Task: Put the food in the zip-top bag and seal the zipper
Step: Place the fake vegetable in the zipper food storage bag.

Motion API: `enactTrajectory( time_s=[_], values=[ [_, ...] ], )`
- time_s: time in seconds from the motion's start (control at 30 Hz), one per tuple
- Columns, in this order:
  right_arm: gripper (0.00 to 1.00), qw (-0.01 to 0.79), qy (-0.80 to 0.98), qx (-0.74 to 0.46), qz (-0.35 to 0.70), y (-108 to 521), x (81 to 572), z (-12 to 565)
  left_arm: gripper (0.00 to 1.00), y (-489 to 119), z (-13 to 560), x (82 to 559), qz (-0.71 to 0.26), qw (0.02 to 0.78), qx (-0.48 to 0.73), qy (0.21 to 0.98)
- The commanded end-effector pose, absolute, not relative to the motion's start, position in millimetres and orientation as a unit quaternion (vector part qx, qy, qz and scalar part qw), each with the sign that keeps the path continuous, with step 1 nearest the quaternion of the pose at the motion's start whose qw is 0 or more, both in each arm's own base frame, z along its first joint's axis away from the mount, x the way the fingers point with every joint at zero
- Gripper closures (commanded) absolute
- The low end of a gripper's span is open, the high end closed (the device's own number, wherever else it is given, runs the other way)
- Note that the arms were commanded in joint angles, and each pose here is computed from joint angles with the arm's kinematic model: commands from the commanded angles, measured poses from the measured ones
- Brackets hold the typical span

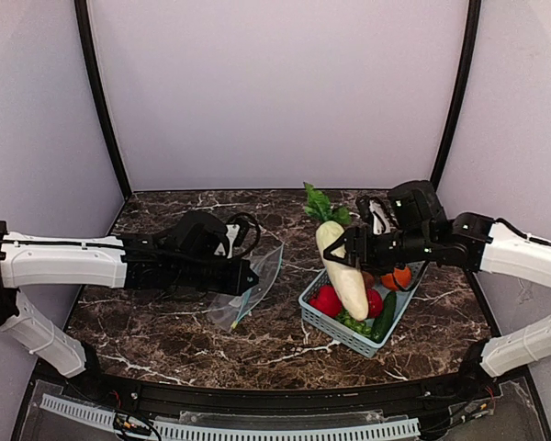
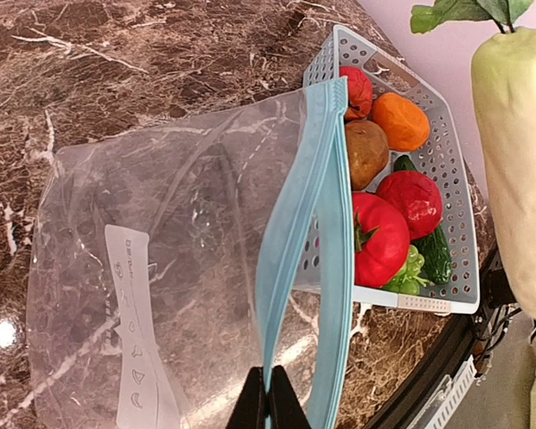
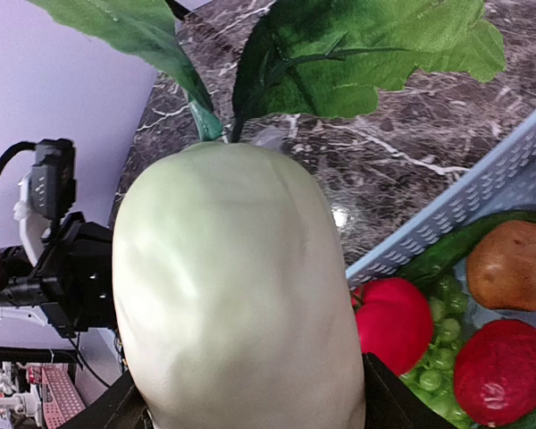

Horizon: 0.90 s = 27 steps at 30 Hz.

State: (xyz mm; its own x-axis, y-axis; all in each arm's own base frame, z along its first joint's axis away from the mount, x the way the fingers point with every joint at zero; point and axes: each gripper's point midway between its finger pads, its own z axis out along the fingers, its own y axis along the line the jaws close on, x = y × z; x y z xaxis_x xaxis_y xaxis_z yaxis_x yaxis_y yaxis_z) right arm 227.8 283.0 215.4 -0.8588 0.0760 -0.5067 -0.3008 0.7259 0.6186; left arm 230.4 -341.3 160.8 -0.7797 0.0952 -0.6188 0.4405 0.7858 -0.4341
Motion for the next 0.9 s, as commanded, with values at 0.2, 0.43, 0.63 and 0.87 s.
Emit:
enactTrajectory(
  time_s=[0.2,0.43,0.63,0.87],
  values=[
    [0.59,0.404,0.797,-0.047,0.446,345.8,226.7,292.5,0.99,-369.4,179.1,224.7,-0.371,0.281,0.122,0.877],
    [0.59,0.489,0.736,-0.048,0.465,372.0,232.4,338.6,0.99,-375.5,196.5,224.2,-0.397,0.282,0.112,0.866],
    [0.62,0.537,0.703,-0.044,0.465,379.3,242.8,352.0,0.99,-382.9,207.0,218.7,-0.432,0.267,0.105,0.855],
    [0.63,0.585,0.672,-0.06,0.45,386.6,249.8,360.6,0.99,-388.2,224.5,214.5,-0.468,0.263,0.099,0.838]
  ],
)
